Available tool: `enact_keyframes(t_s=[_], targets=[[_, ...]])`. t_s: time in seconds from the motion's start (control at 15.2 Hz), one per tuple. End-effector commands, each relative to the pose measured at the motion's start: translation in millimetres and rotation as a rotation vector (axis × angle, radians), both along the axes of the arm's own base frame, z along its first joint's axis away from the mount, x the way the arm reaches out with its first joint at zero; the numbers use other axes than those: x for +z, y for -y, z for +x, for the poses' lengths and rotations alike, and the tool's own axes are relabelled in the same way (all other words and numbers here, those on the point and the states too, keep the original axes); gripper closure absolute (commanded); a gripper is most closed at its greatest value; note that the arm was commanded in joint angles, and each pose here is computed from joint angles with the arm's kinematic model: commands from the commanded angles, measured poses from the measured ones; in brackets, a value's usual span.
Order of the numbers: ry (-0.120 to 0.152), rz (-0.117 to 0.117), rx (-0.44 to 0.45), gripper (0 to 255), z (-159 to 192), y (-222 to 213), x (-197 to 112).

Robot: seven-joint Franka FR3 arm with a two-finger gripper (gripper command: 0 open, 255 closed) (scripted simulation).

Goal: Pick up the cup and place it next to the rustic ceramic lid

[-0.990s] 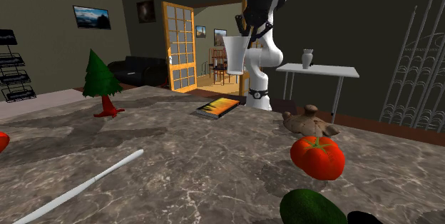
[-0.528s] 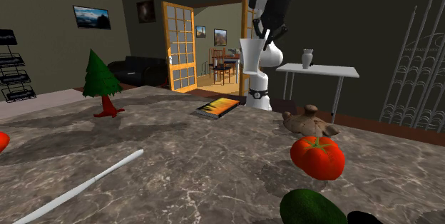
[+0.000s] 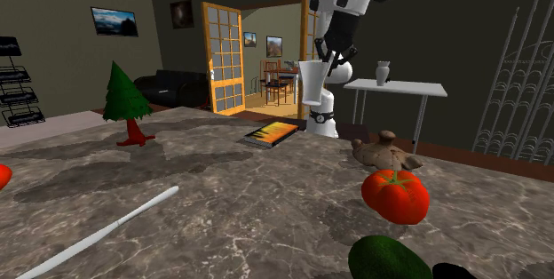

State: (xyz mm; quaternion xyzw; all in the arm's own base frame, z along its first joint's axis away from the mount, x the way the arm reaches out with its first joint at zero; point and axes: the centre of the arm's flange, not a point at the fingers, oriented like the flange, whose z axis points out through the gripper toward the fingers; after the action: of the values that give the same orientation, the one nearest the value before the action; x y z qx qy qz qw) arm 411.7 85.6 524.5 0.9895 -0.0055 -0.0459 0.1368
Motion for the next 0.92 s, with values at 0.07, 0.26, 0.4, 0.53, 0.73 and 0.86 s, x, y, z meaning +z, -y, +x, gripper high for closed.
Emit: enact_keyframes(t_s=[0.07, 0.26, 0.4, 0.53, 0.73, 0.86], targets=[[0.001, 0.000, 0.000, 255, 0, 0, -16], [0.001, 0.000, 0.000, 255, 0, 0, -32], [0.001, 0.000, 0.000, 255, 0, 0, -42], [0.001, 0.000, 0.000, 255, 0, 0, -53], [0.001, 0.000, 0.000, 255, 0, 0, -69], [0.001, 0.000, 0.000, 255, 0, 0, -79]])
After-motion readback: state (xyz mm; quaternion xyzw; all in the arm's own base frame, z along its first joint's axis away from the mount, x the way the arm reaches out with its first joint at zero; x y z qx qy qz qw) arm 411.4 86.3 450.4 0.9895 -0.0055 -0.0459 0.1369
